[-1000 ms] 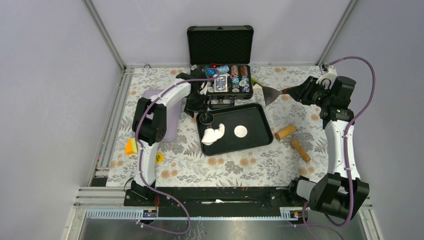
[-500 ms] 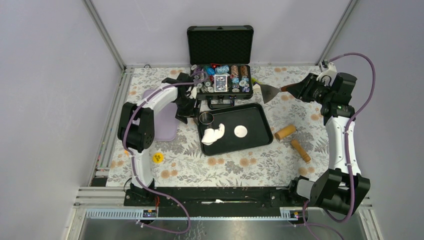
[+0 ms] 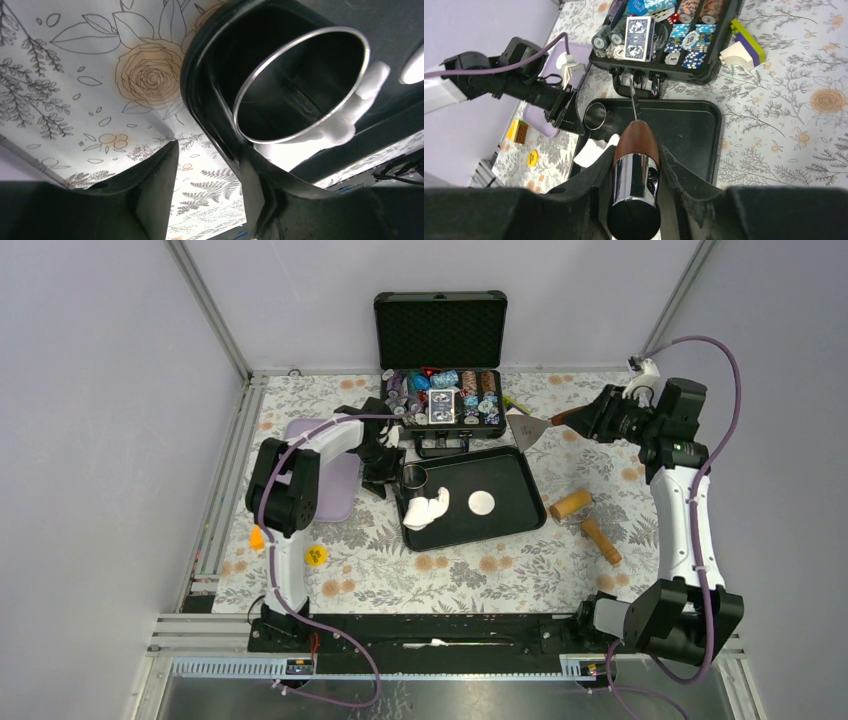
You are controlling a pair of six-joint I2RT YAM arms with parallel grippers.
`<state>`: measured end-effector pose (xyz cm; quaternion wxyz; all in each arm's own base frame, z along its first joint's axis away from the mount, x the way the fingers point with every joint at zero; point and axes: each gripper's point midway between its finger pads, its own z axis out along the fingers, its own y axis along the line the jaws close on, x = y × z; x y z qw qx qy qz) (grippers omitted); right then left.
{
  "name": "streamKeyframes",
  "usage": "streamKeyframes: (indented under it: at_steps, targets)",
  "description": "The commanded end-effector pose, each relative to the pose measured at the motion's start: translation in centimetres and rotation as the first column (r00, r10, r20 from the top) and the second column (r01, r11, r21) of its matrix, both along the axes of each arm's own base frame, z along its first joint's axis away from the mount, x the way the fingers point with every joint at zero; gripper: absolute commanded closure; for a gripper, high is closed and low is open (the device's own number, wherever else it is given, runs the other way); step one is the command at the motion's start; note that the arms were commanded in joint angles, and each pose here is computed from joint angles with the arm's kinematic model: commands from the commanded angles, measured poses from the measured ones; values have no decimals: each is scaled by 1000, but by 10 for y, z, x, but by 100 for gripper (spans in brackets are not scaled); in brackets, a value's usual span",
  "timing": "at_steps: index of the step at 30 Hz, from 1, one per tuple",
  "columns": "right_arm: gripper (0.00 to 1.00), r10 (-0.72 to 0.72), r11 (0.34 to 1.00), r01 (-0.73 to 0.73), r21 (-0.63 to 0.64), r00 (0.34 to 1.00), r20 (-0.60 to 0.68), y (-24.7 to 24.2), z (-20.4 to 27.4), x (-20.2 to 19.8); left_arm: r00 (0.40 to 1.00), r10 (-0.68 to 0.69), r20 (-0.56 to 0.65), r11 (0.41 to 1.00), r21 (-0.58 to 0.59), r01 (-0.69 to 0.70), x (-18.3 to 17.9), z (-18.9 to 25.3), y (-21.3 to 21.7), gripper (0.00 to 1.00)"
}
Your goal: Roll out the dumpling wrappers from the dough
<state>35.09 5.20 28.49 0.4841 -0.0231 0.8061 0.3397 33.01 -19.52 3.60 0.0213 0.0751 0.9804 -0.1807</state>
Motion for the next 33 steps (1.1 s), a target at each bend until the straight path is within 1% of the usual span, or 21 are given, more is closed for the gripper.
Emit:
streamKeyframes:
  at_steps: [1, 2, 4, 5, 6, 7, 11, 15, 18, 19, 23, 26, 28, 30, 31, 33]
  targets:
    - [100, 117, 991, -114, -67, 993, 32, 17, 9, -3, 1000, 13, 27, 1000, -2, -13, 13, -1, -6, 52]
    - [100, 130, 989, -128, -71, 991, 20, 19, 5, -3, 1000, 15, 24, 1000, 2, -15, 13, -2, -5, 54]
    - [100, 162, 984, -162, -74, 987, -13, 24, -3, -3, 1000, 16, 26, 1000, 11, -16, 15, -4, -5, 62]
    - [100, 181, 980, -183, -77, 983, -28, 27, -7, -3, 999, 15, 28, 1000, 18, -16, 17, -4, -4, 68]
    - [100, 208, 974, -210, -87, 977, -38, 31, -11, -3, 999, 13, 35, 1000, 27, -14, 19, -4, -3, 77]
    - [100, 236, 966, -239, -93, 971, -51, 35, -15, -4, 999, 9, 44, 999, 33, -11, 21, -2, -2, 81]
    - [100, 346, 929, -357, -91, 931, -119, 50, -36, -10, 998, -23, 64, 999, 33, 21, 28, 4, -3, 91]
    - [100, 421, 897, -441, -38, 876, -235, 55, -62, -13, 992, -93, 79, 996, 13, 93, 32, 8, -6, 99]
    - [100, 480, 862, -507, 0, 816, -322, 58, -80, -16, 985, -142, 98, 990, 16, 141, 36, 8, -6, 100]
    - [100, 501, 848, -530, 3, 800, -331, 58, -83, -16, 982, -159, 104, 987, 11, 159, 36, 8, -6, 100]
    - [100, 538, 827, -557, 81, 741, -402, 62, -105, -15, 971, -201, 126, 979, -2, 203, 39, 8, -9, 100]
    - [100, 567, 804, -584, 113, 695, -441, 72, -118, -18, 964, -221, 147, 974, -10, 225, 43, 5, -11, 100]
    - [100, 576, 794, -596, 121, 673, -463, 80, -127, -18, 958, -242, 155, 968, -21, 249, 43, 2, -13, 100]
    - [100, 578, 793, -595, 131, 665, -473, 83, -135, -15, 957, -246, 155, 966, -40, 254, 43, -1, -16, 100]
    - [100, 587, 783, -608, 133, 649, -485, 92, -139, -16, 957, -247, 151, 965, -53, 257, 42, -3, -18, 100]
    - [100, 569, 790, -599, 128, 640, -517, 96, -150, -11, 959, -244, 142, 964, -67, 256, 42, -6, -20, 100]
